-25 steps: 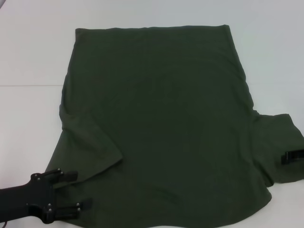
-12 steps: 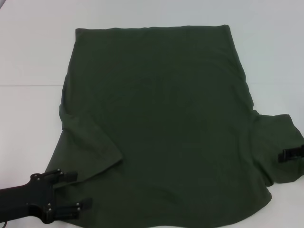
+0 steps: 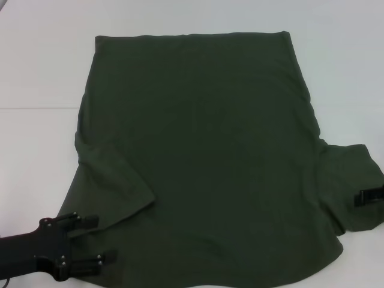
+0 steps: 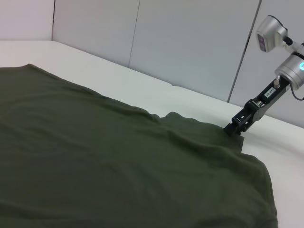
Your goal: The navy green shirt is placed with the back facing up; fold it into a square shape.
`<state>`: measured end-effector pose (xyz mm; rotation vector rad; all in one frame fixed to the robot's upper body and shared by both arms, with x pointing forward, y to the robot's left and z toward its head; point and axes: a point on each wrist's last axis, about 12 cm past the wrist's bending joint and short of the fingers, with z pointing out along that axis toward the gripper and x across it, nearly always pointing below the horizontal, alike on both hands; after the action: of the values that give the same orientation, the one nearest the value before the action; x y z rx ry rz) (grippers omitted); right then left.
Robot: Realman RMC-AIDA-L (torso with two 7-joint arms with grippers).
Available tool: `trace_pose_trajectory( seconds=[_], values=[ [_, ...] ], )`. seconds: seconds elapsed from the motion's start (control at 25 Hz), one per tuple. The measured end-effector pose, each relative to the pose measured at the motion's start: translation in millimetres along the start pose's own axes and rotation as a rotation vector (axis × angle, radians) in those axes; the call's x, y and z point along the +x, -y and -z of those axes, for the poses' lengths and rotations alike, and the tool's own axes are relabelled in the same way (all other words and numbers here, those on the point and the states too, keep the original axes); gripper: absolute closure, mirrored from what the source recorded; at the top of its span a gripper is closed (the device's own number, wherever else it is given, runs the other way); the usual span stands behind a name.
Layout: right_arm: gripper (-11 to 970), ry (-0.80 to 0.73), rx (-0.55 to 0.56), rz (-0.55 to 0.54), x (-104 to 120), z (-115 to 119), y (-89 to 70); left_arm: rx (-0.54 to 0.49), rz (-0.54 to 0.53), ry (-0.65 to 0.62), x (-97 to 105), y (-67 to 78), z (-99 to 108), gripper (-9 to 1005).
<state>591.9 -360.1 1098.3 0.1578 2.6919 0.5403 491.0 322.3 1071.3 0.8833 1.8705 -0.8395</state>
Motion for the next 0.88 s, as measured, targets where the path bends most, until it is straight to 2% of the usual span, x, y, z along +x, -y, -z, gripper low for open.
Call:
trace_pose_trajectory(
  seconds=[0.88],
  values=[
    [73, -0.007, 0.003, 0.013, -0.5, -6.4, -4.9, -0.001, 0.002, 0.001, -0.1, -0.2, 0.1, 105]
  ],
)
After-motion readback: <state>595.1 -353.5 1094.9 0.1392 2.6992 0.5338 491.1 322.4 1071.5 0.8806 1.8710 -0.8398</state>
